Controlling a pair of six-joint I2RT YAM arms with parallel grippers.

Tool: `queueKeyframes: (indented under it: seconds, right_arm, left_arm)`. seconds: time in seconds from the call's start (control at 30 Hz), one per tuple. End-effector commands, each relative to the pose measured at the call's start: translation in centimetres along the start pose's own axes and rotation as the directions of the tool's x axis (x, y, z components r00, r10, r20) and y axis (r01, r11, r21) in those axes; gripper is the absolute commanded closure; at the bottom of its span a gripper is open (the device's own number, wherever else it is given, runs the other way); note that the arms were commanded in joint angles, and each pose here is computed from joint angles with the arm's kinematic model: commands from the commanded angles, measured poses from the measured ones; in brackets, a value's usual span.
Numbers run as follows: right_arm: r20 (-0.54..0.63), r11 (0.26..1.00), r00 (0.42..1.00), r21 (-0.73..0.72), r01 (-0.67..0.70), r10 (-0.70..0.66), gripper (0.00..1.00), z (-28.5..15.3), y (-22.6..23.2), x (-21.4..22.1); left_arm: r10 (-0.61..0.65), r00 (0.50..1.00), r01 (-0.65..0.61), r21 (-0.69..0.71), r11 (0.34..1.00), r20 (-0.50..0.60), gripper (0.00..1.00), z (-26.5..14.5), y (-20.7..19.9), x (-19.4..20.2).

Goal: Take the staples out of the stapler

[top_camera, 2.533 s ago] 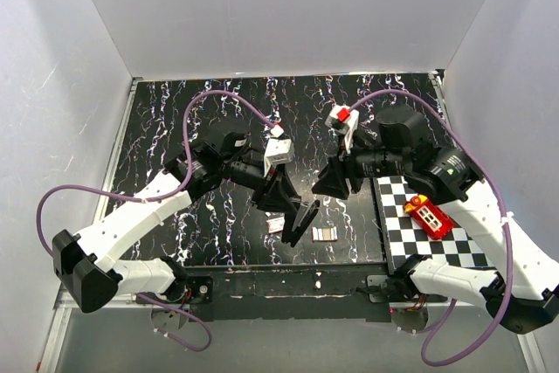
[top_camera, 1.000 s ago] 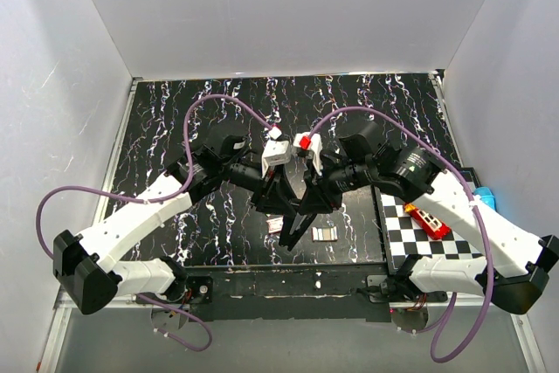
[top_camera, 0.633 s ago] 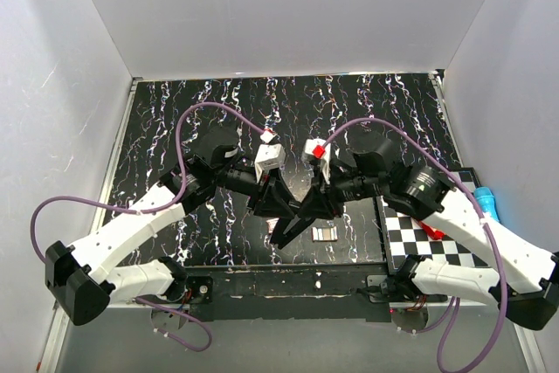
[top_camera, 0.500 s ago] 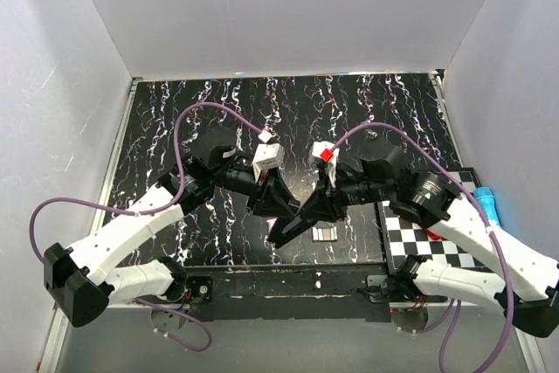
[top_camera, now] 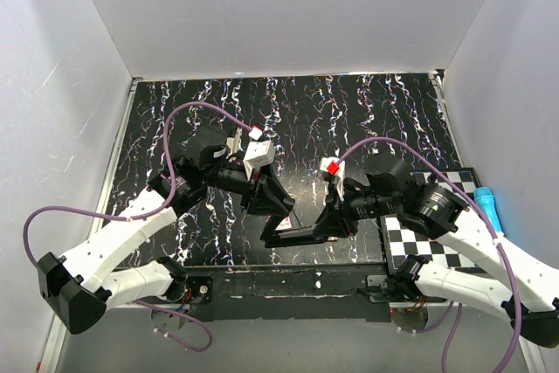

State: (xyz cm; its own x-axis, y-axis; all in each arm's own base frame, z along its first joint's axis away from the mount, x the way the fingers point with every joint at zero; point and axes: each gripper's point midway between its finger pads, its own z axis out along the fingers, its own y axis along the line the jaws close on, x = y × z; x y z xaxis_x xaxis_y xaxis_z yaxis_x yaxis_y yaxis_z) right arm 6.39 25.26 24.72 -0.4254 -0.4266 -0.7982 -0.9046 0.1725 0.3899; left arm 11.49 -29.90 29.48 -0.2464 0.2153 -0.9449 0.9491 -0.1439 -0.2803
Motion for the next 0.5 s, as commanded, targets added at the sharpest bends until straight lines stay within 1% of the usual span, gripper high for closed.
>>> queueKeyframes:
  seconds: [0.0,0.2,0.27,0.37,0.47]
  right_arm:
    - [-0.016,0.998,0.997,-0.002,-0.069,0.069,0.99,0.0,0.5,-0.2]
    - [0.037,0.998,0.998,0.032,-0.054,0.053,0.99,0.2,0.0,-2.7]
    - [0.037,0.998,0.998,0.036,-0.055,0.054,0.96,0.3,-0.1,-3.1]
    - [0.052,0.998,0.998,0.035,-0.045,0.044,0.81,0.3,0.0,-4.0]
    - [0.064,0.998,0.997,0.042,-0.036,0.034,0.73,0.1,0.0,-4.6]
  left_arm:
    - [0.138,0.987,-0.136,-0.039,0.990,0.084,1.00,-0.6,0.5,-3.4]
    - [0.124,0.989,-0.123,-0.024,0.992,0.076,1.00,-0.4,0.5,-3.2]
    - [0.123,0.990,-0.121,-0.023,0.992,0.075,1.00,-0.4,0.5,-3.1]
    - [0.115,0.991,-0.113,-0.021,0.993,0.070,1.00,-0.3,0.7,-3.0]
    - [0.105,0.992,-0.104,-0.021,0.994,0.065,1.00,-0.3,0.7,-2.8]
